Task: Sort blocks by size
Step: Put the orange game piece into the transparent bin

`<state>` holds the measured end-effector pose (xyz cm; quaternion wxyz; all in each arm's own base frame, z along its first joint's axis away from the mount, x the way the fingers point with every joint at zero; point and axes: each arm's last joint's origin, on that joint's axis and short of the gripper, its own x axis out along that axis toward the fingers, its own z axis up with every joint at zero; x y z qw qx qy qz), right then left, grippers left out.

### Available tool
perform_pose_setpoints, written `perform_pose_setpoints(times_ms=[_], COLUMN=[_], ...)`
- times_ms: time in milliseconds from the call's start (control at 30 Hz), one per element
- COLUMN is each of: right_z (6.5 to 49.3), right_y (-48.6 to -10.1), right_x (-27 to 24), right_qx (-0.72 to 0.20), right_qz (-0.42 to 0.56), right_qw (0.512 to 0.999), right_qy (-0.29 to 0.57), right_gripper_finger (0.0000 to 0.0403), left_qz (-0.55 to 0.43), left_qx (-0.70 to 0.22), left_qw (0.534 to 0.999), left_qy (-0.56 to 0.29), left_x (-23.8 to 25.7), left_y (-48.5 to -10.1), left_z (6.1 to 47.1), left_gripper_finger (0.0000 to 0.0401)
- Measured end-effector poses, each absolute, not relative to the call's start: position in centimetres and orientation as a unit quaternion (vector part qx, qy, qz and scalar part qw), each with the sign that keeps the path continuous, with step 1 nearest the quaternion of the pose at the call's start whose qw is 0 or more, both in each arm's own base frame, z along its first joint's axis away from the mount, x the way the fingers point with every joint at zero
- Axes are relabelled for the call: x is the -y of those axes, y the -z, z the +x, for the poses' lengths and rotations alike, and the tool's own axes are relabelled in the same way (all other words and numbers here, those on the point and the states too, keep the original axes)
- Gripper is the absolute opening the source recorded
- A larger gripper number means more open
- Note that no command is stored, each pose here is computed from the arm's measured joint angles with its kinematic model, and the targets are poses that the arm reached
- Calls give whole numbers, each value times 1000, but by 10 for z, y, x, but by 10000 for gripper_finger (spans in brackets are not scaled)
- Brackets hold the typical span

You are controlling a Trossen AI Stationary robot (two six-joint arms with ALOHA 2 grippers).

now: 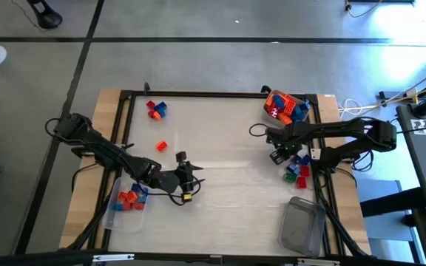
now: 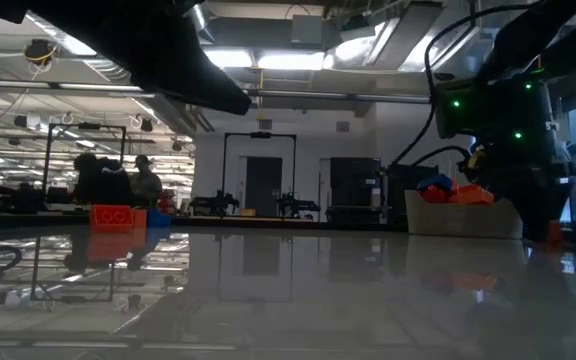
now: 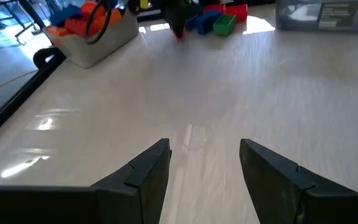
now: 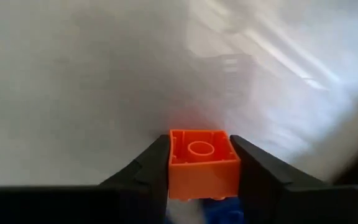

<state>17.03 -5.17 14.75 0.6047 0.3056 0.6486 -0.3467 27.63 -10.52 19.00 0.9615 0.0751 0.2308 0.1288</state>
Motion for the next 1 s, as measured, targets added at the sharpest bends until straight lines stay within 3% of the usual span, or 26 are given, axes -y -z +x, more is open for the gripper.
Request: perform_pose_setpoints(times_ms=[133,333,667,1000], right_z=[179,203,246,274], right_y=[-150,-161,-180,-207], right_x=[52,48,29,8], right_qx=[-630,-585,-439,-284], right_qz=[326,324,329,317], right_qw=[632,698,827,905], right_qy=[311,258,121,2], right_gripper_finger=[154,138,150,144], left_qz=[87,94,102,121], left_qx=[-226,-227,-226,-198], left_qw=[962,961,961,966], left_qy=[-125,-123,-121,-113], left_x=[106,106,106,107], left_y=[-191,-191,-192,-198], left_z=[277,277,277,280], left_gripper_finger=[182,182,182,182])
